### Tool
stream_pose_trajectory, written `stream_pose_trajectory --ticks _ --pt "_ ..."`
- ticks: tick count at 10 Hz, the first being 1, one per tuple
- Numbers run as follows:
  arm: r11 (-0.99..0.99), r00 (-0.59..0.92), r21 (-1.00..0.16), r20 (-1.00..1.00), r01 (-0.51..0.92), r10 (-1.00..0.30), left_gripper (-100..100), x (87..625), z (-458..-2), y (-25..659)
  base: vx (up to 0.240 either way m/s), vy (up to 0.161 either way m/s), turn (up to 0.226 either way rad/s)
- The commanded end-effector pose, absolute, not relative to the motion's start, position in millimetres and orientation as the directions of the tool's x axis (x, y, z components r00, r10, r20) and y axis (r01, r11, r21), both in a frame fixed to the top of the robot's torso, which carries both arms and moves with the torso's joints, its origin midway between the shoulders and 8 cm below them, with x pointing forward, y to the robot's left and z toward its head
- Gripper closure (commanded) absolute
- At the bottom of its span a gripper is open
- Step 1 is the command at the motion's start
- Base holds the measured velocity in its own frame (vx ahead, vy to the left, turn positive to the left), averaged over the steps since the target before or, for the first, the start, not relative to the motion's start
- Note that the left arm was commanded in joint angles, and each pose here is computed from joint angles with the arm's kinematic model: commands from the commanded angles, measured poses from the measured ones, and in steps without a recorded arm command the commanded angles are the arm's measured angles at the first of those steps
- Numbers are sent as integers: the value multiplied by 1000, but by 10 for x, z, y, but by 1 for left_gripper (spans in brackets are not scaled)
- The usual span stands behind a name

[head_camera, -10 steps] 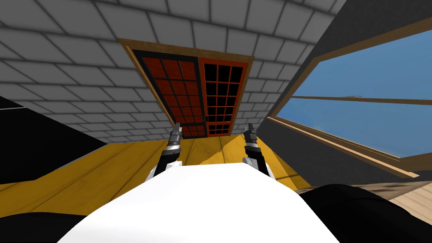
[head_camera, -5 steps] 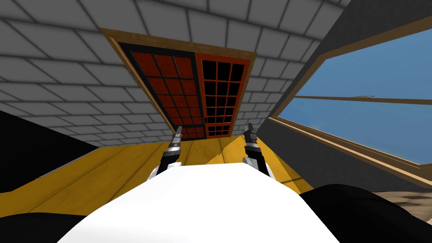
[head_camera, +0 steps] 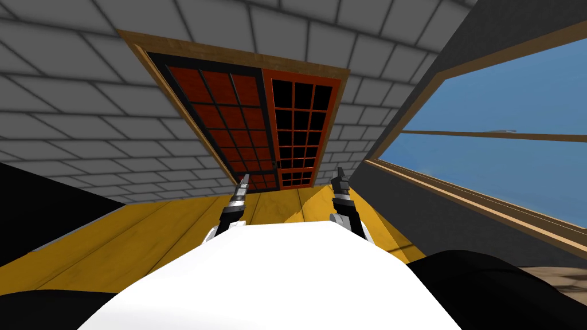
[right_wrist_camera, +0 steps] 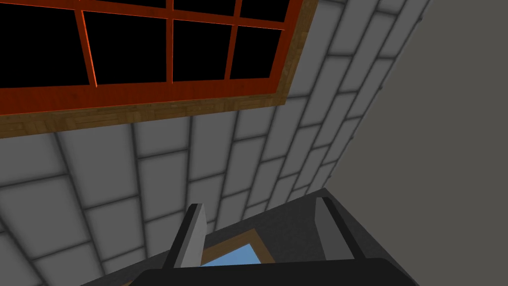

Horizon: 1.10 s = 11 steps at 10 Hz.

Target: Pull the door open

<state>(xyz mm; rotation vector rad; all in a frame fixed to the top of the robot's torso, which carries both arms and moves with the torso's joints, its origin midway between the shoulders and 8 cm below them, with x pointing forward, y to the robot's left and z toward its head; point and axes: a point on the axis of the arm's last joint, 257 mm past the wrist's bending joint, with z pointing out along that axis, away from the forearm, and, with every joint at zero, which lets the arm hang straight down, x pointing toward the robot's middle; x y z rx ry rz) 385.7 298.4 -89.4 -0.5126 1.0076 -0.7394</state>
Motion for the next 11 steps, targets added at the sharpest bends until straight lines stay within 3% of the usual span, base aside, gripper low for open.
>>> stream_pose_trajectory --ticks 1,11 --pt "684 336 -670 -598 288 -728 -100 3888 -1008 3024 98 -3 -22" --pt "841 330 -526 -778 123 -535 -100 3974 -1723 3355 99 -3 -24"
